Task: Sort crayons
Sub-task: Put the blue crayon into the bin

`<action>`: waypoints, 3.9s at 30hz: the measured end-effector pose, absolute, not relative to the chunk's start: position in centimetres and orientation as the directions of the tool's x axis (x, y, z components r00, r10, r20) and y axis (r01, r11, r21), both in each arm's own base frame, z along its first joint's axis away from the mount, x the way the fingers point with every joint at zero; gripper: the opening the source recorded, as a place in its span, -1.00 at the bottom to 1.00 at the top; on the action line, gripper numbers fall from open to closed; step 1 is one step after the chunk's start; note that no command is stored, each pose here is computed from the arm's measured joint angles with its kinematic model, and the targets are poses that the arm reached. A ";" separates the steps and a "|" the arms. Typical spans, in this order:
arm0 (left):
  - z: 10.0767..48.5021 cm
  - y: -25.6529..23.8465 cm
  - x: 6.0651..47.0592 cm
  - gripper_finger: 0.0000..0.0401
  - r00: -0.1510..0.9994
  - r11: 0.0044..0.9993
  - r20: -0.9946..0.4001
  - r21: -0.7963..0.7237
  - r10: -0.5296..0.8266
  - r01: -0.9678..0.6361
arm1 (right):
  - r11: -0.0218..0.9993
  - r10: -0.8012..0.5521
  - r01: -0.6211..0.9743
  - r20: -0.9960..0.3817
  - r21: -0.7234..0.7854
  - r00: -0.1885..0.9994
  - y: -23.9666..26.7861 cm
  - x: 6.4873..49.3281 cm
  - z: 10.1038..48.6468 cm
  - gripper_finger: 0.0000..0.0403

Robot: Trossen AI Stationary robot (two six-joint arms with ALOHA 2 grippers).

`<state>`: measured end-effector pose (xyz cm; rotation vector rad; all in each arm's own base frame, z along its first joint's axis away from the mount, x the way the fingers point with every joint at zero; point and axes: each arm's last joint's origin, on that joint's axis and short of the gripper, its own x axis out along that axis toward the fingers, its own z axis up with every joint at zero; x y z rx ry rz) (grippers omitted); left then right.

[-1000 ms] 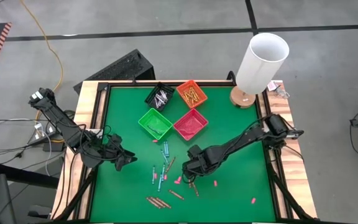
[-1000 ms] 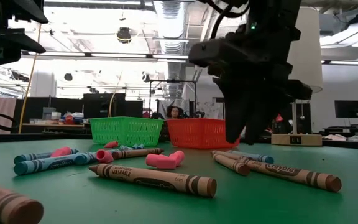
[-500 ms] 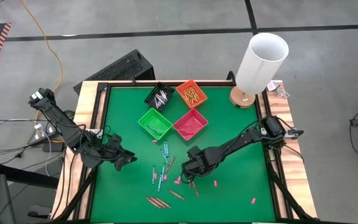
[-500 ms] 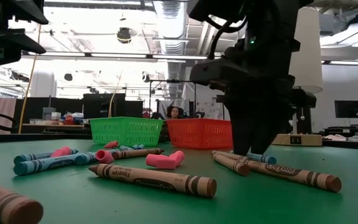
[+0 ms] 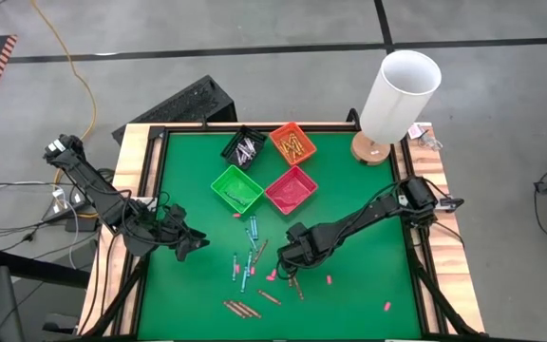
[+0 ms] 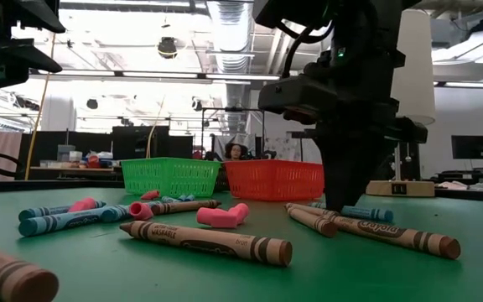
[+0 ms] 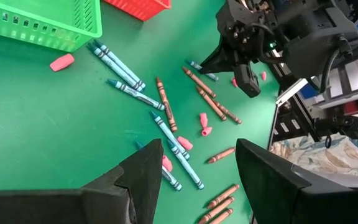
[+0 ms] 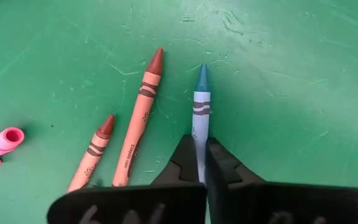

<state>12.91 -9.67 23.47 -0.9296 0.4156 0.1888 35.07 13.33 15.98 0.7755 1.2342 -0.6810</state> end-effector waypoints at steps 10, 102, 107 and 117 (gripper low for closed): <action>23.4 -9.6 12.9 -0.04 0.904 0.600 -0.426 -0.727 -0.015 -0.333 | 0.602 -0.036 0.780 -0.971 0.168 0.237 11.7 35.4 19.3 -0.99; 22.9 -9.0 13.0 -0.04 0.896 0.527 -0.406 -0.728 0.182 -0.437 | 0.842 -0.063 0.385 -0.639 0.379 0.767 -7.3 47.3 22.9 -0.34; 22.9 -9.0 13.0 -0.04 0.895 0.521 -0.409 -0.733 0.176 -0.437 | 0.846 -0.033 0.365 -0.646 0.388 0.763 -6.2 45.5 26.4 -0.29; 22.9 -9.0 13.0 -0.04 0.895 0.524 -0.410 -0.731 0.176 -0.438 | 0.710 -0.114 0.591 -0.767 0.382 0.632 1.0 40.2 31.3 -0.35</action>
